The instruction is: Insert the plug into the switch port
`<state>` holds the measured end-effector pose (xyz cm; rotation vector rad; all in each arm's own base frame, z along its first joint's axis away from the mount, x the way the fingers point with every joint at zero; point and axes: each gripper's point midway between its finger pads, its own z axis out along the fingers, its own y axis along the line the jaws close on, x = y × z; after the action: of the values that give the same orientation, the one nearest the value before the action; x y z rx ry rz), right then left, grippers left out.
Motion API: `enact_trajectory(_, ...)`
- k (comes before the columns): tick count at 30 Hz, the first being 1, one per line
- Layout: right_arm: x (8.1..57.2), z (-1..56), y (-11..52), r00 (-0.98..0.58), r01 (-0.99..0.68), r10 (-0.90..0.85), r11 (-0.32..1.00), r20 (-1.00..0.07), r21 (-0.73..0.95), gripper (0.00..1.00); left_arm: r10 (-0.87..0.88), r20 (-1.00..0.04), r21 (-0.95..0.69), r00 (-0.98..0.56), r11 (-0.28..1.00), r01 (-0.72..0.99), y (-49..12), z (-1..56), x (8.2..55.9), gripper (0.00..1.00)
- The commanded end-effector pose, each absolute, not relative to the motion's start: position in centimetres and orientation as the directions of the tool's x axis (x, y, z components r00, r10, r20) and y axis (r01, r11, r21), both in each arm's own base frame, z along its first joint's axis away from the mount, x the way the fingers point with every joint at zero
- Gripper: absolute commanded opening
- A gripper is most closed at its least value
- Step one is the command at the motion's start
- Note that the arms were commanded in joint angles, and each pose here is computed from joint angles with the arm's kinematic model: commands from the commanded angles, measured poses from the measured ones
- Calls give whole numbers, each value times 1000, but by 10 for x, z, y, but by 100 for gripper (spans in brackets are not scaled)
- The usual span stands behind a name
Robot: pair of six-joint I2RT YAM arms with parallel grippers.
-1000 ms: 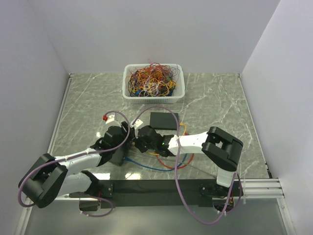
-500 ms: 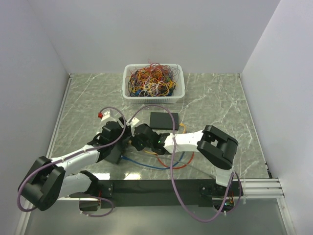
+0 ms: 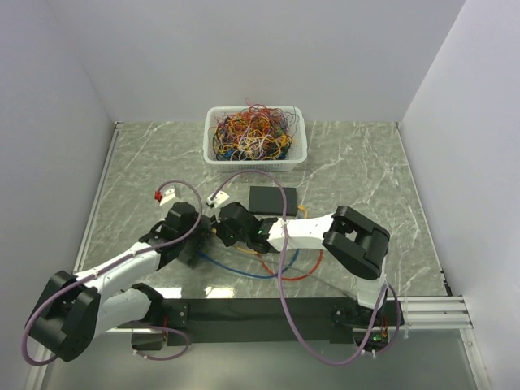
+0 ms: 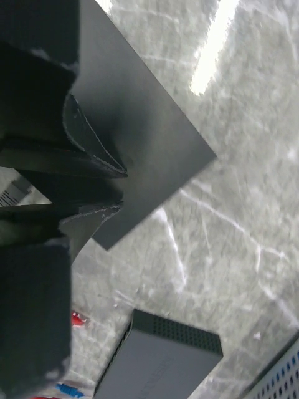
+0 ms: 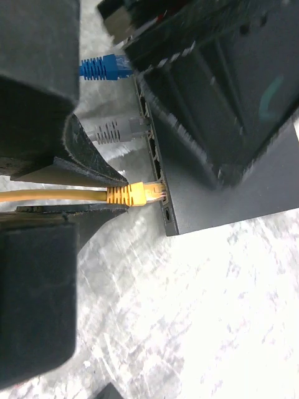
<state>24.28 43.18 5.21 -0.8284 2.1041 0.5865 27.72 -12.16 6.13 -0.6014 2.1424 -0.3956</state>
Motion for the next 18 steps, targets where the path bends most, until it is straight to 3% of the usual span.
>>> enact_trajectory(1, 266, 96, 455, -434, -694, -225, 701, -872, 165, 6, -554, -657, -475, -512, 831, -289, -120, 71, 285, 26)
enact_trajectory(8, 273, 88, 455, -448, -670, -241, 728, -861, 145, 0, -569, -673, -489, -472, 822, -293, -109, 90, 292, 28)
enact_trajectory(12, 273, 86, 455, -453, -669, -249, 729, -856, 142, 0, -581, -696, -496, -422, 814, -303, -90, 108, 299, 47)
enact_trajectory(18, 274, 81, 456, -456, -669, -260, 731, -851, 135, 0, -628, -655, -507, -421, 778, -371, -60, 97, 314, 57)
